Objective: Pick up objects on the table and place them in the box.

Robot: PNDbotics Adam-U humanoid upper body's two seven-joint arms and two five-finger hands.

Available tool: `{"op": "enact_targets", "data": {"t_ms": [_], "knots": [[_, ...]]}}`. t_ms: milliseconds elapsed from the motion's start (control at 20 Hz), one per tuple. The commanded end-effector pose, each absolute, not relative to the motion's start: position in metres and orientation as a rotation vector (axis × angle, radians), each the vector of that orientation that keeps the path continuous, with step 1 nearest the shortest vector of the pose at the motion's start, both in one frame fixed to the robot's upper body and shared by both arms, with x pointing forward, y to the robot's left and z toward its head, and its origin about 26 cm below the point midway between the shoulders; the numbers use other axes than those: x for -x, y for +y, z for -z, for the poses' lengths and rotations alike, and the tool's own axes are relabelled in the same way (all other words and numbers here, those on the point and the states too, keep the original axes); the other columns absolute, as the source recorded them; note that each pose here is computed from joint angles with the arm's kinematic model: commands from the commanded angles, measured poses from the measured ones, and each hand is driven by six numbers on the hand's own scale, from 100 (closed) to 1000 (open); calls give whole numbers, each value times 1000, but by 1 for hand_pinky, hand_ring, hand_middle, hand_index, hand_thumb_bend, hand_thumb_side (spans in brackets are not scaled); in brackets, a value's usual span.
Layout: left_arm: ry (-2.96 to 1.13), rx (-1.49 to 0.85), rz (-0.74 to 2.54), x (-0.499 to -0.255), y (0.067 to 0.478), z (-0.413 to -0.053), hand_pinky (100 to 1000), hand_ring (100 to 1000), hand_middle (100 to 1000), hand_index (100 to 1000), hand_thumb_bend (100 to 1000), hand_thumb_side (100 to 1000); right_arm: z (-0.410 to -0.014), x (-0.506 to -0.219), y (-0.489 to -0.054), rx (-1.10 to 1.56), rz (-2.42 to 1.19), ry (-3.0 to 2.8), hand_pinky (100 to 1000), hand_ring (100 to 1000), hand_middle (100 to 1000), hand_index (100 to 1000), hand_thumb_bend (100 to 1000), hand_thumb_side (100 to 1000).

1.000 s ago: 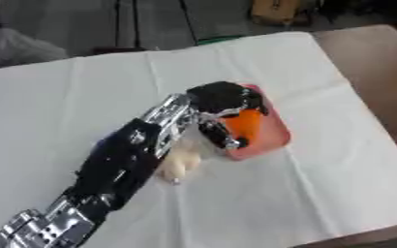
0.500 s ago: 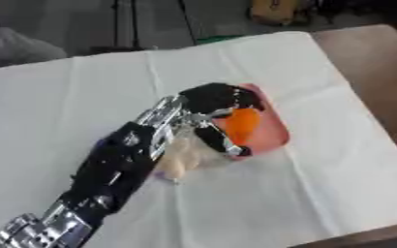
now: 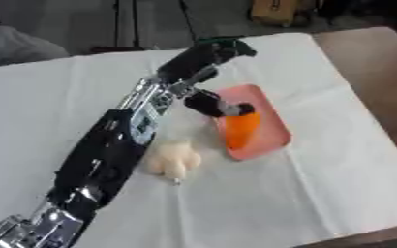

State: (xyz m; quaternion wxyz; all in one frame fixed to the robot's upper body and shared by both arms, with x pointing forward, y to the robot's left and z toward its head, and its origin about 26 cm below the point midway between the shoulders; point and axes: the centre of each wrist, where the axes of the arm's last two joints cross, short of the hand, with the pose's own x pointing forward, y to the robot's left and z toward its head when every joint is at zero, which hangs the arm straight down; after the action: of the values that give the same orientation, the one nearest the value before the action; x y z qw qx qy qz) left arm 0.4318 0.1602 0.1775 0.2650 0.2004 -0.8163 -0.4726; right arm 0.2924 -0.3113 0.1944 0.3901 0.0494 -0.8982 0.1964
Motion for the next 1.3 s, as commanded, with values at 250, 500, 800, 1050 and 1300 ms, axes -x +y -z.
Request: {"op": "enact_targets", "data": {"t_ms": [250,500,800,1050,1300], "knots": [[-2272,-479,819,-373,252,-216,689,807,817,930,498,544,-204,-287,-319,-58,-520,-2298,557,487,827,742,100,702],[-2166,-580,784,-334,301,-212,687,797,815,937,471,566,-203,-286,-322,-33,-508,-2287,557,487,827,742,100,702],[-2163,-564,613,-311,313,-188,658,773,794,928,455,561,-201,-286,-324,-22,-502,-2278,557,486,827,742,100,703],[-2179,-560,572,-301,313,-183,660,772,793,929,456,552,-200,-286,-324,-17,-496,-2276,557,485,827,742,100,704],[-2172,-568,538,-295,314,-179,658,772,793,930,449,562,-200,-286,-324,-19,-499,-2279,557,485,827,742,100,703]]}}
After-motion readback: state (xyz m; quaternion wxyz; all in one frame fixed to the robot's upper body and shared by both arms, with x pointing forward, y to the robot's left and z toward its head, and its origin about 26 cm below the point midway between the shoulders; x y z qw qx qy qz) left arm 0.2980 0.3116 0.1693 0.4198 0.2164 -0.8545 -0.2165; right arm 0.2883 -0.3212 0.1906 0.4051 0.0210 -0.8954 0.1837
